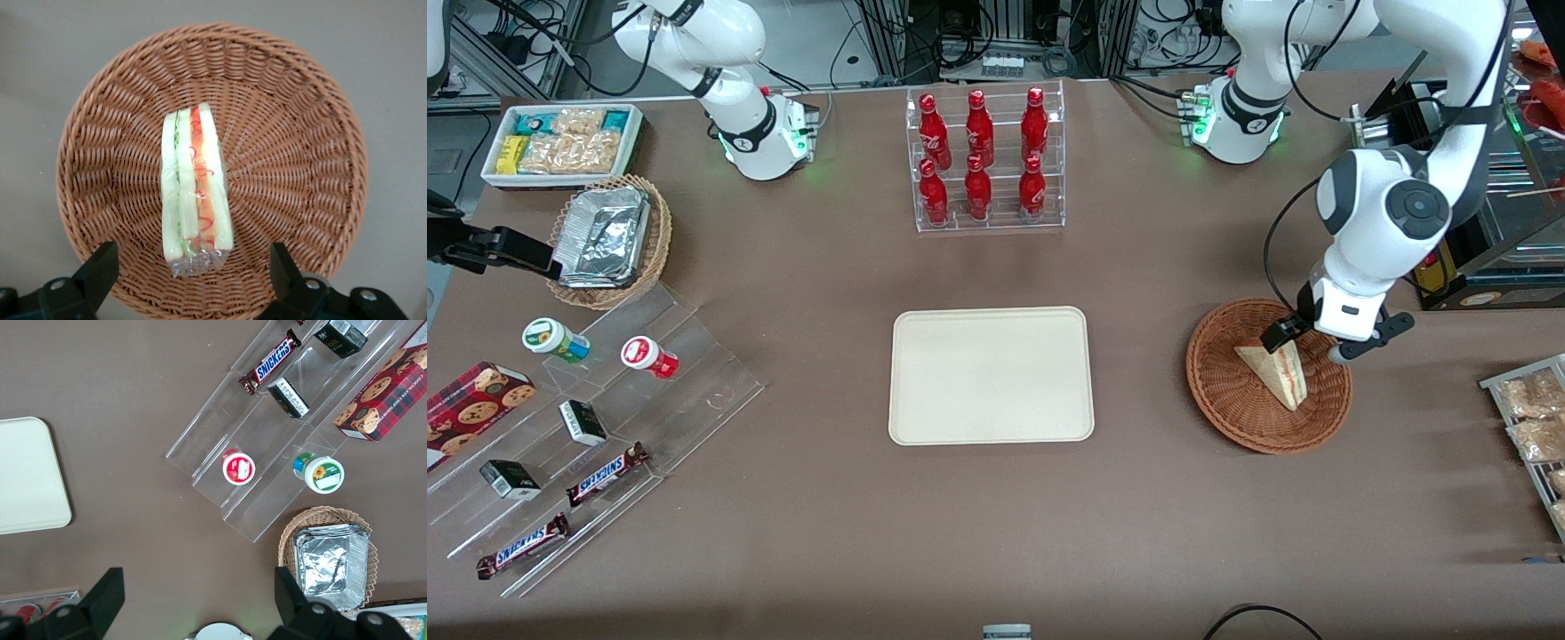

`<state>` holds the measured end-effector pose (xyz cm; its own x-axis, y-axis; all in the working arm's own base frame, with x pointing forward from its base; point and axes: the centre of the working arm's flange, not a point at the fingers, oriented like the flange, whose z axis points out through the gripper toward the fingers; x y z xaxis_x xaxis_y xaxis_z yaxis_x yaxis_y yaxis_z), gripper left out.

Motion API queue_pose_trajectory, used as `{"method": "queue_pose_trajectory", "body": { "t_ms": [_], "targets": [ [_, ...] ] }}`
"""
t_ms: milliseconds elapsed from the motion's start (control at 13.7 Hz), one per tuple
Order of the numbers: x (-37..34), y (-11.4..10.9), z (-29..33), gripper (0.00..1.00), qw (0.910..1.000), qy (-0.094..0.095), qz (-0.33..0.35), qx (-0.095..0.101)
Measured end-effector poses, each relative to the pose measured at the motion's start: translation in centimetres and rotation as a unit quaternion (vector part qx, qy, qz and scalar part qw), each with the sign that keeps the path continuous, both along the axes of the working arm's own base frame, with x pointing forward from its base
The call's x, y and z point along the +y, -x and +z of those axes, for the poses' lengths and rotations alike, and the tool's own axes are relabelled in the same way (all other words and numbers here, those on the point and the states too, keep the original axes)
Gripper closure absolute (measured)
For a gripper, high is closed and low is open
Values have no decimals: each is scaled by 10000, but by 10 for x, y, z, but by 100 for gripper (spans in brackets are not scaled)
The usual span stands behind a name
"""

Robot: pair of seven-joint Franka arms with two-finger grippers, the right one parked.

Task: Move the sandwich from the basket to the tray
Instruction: 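Lower the left gripper and close it on the sandwich, then lift the sandwich and carry it toward the cream tray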

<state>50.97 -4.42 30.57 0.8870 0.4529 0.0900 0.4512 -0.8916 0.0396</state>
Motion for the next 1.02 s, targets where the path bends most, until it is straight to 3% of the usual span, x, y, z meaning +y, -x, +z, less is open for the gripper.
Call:
{"method": "queue_pose_trajectory", "body": {
  "t_ms": [219,656,1021],
  "targets": [
    [0,2,-17,0,9999,16,49,-124],
    [2,0,-60,4,9999,4,74,-154],
    [4,-2,-62,59,9997,14,169,-200]
  ]
}}
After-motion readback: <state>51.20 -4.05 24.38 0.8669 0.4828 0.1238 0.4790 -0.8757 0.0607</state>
